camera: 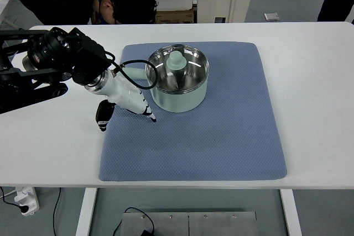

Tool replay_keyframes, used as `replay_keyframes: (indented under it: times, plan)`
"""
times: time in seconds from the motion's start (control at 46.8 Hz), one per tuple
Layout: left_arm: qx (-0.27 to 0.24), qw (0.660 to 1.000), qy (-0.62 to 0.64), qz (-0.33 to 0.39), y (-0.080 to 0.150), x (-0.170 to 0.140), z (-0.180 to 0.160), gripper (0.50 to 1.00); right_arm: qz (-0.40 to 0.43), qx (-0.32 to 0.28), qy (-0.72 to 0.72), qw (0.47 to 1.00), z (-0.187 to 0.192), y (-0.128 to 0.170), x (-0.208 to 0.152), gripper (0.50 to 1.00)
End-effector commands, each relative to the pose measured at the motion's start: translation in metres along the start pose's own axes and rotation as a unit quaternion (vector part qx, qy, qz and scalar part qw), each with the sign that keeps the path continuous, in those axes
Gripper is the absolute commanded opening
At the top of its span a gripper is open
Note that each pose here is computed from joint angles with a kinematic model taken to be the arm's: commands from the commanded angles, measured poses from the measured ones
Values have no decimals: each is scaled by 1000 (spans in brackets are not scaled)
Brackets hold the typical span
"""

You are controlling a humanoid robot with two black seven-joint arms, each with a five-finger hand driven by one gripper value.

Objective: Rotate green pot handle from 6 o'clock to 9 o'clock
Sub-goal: 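Lift the left hand off the pot and withdraw it upward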

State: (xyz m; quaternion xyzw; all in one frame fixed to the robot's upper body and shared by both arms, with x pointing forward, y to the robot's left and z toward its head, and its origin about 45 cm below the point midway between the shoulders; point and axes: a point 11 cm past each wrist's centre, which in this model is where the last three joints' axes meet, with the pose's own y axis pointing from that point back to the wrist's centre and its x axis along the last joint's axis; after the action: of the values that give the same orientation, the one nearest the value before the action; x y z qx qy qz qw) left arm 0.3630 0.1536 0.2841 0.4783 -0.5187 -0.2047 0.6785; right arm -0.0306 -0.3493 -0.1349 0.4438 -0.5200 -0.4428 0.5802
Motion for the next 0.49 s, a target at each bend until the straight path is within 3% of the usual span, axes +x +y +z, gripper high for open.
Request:
replay_keyframes:
  times: [0.0, 0.235, 0.471]
  plan:
    - [-43, 999, 15, 9, -1, 4, 18, 1000, 0, 0, 0, 1000, 0, 0, 0, 1000]
    - [-137, 981, 124, 50, 3, 18, 44, 1000, 0, 0, 0, 1000, 0, 0, 0, 1000]
    - [-195, 941, 250, 119, 17, 47, 36, 1000, 0, 0, 0, 1000, 0, 0, 0, 1000]
